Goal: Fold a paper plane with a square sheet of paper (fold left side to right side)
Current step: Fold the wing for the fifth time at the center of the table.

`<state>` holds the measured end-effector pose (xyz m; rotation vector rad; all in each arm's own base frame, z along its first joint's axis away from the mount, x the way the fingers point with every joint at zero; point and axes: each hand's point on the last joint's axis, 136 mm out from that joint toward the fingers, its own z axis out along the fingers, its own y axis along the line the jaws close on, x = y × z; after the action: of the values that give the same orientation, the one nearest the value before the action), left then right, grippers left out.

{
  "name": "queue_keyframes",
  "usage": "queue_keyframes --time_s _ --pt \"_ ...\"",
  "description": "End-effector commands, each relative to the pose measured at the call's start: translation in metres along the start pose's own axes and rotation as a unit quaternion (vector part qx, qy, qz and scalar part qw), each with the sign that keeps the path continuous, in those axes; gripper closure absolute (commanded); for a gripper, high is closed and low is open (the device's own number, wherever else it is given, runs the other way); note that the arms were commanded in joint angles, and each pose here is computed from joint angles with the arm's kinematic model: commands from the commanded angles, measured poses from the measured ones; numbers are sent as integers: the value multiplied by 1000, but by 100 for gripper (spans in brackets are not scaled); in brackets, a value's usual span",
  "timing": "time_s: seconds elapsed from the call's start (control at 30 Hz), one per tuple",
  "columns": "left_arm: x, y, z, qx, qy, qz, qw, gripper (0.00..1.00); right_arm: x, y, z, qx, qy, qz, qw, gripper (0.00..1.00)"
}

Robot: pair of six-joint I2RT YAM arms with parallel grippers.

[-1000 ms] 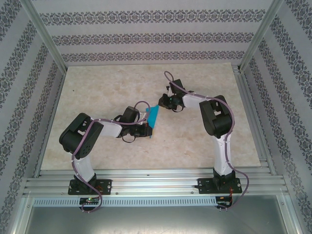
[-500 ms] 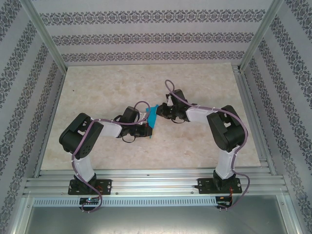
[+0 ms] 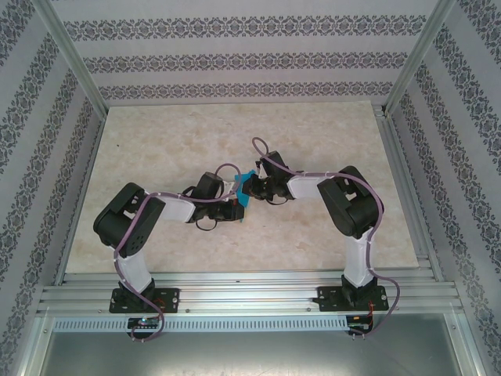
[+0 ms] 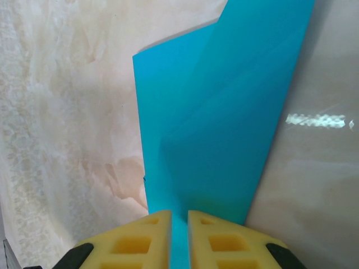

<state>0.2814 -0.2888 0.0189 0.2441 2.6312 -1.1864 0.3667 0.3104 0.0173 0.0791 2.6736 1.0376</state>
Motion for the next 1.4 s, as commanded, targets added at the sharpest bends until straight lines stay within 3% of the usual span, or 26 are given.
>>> queue_keyframes --time_s 0.0,0.4,0.6,0.83,0.97,1.17,1.37 --pt "72 41 -2 -63 96 -55 992 95 6 -53 10 89 7 21 996 84" --pt "107 22 -8 -58 154 -11 986 95 5 -50 13 88 16 17 996 84" --pt "109 19 -15 -65 147 -8 987 95 4 -44 13 80 17 12 997 84" --pt "41 -34 -46 -3 61 12 998 97 2 -36 11 66 11 11 998 84" --pt "4 -53 -41 24 42 28 998 97 0 -33 11 63 10 11 998 84" --pt "-16 -35 -13 -1 42 24 999 98 1 -31 11 58 11 13 998 84" --pt "-3 0 4 -47 58 9 997 98 -7 -12 0 22 -2 15 1000 84"
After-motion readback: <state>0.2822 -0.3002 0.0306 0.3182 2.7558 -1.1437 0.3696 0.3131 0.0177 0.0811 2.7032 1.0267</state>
